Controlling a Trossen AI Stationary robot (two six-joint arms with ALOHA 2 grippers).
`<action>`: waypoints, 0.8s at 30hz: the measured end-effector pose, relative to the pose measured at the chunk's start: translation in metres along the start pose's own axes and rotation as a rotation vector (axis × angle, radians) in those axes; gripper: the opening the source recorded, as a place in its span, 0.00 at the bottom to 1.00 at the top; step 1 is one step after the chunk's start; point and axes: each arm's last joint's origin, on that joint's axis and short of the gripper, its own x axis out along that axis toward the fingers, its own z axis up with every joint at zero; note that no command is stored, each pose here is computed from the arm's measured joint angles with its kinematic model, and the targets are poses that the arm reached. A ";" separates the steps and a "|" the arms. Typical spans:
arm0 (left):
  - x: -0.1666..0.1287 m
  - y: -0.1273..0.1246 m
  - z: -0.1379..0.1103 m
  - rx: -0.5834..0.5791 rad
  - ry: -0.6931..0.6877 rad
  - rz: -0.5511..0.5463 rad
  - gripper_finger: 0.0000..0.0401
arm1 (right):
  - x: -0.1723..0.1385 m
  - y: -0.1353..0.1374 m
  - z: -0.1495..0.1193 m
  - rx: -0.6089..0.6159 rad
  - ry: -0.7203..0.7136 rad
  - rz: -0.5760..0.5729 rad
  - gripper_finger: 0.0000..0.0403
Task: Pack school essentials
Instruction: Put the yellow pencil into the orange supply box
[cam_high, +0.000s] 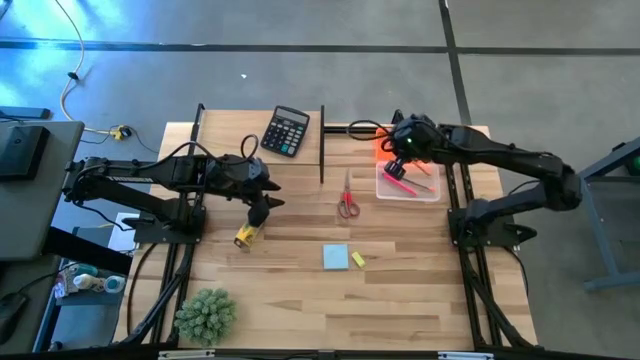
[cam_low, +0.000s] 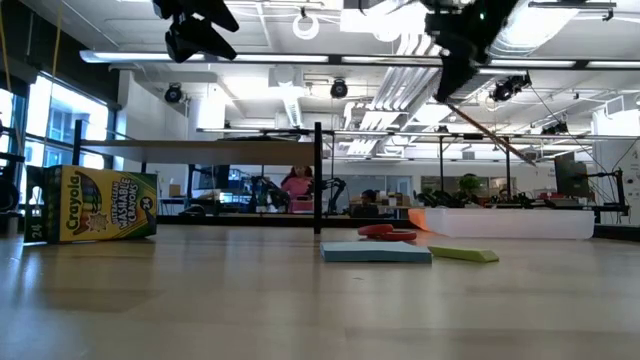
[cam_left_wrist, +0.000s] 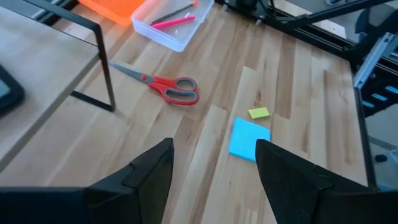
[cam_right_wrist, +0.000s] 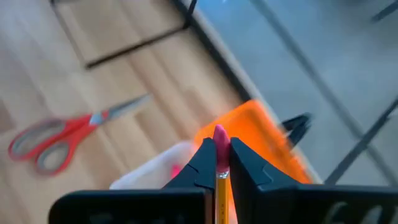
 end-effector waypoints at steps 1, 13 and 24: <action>0.000 0.000 0.000 0.000 -0.003 0.008 0.53 | 0.005 -0.002 -0.004 0.007 0.022 0.026 0.02; 0.000 0.001 0.001 -0.004 -0.017 0.025 0.53 | 0.053 -0.011 -0.038 0.006 0.097 0.189 0.02; 0.000 0.003 0.002 -0.004 -0.043 0.093 0.53 | 0.070 -0.007 -0.059 -0.022 0.157 0.215 0.02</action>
